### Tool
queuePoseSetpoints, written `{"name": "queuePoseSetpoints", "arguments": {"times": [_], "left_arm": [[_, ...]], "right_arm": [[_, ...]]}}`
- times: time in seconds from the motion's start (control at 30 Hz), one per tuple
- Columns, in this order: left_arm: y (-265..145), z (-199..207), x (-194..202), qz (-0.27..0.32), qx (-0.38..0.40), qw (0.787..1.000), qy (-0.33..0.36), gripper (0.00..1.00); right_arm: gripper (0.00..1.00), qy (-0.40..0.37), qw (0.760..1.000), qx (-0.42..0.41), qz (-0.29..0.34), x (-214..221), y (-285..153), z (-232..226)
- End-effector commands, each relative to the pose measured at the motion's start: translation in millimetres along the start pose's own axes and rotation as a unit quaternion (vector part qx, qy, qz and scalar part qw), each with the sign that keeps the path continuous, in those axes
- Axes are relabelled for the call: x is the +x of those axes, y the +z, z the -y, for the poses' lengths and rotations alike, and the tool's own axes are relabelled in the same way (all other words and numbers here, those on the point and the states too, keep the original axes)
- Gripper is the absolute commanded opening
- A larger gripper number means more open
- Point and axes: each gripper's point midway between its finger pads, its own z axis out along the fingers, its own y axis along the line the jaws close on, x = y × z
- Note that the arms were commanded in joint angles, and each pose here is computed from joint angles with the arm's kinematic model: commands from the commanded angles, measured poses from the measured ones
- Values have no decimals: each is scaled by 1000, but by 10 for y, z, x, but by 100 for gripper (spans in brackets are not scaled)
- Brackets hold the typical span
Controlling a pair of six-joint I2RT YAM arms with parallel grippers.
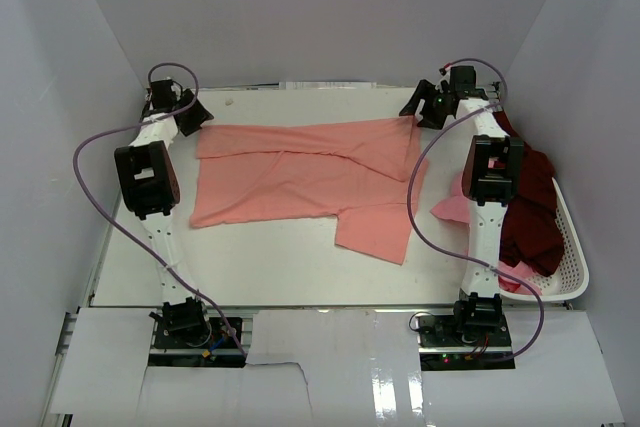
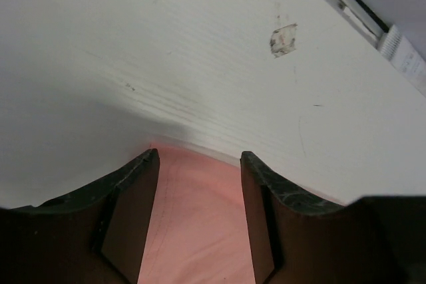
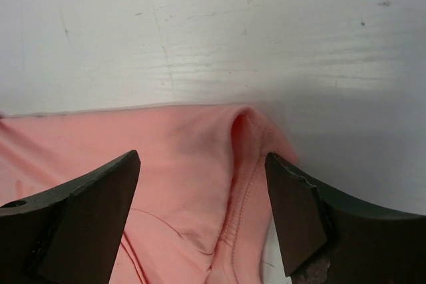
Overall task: Fold and stack the t-shirts
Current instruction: Fold the flattened tshirt in 1/3 of the way
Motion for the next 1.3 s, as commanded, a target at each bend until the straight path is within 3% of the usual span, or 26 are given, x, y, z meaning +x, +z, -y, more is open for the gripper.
{"name": "queuePoseSetpoints", "arguments": {"times": [0.0, 0.17, 0.37, 0.47, 0.57, 0.6, 0.73, 0.93, 1.1, 1.17, 1.27], "left_arm": [[-429, 596, -551, 59, 70, 995, 29, 63], [-967, 947, -868, 103, 103, 989, 38, 62], [-1339, 770, -487, 72, 68, 995, 20, 61], [-1428, 602, -150, 44, 48, 998, 4, 60], [-1423, 481, 233, 4, 50, 999, -15, 53], [-1447, 500, 269, 5, 59, 998, -21, 50], [-1380, 353, 748, -44, 61, 996, -45, 45], [-1330, 362, 1030, -67, 66, 995, -45, 42], [-1267, 346, 1123, -74, 55, 995, -39, 41], [-1236, 312, 1134, -73, 44, 996, -34, 41], [-1209, 271, 1161, -77, 30, 996, -27, 32]], "right_arm": [[82, -35, 997, -46, 55, -388, -234, -322], [83, -75, 991, -77, 74, -517, -614, -705], [83, -78, 995, -53, 42, -191, -1011, -784], [72, -69, 997, -20, 3, 141, -1118, -676], [44, -63, 997, 23, -22, 478, -1208, -489], [38, -77, 996, 22, -29, 598, -1213, -618], [43, -77, 992, 62, -75, 985, -1169, -443], [39, -73, 988, 71, -119, 1347, -1079, -362], [25, -66, 983, 106, -136, 1519, -1039, -163], [11, -65, 981, 121, -138, 1548, -1035, -92], [8, -66, 978, 139, -141, 1574, -1018, -1]]}}
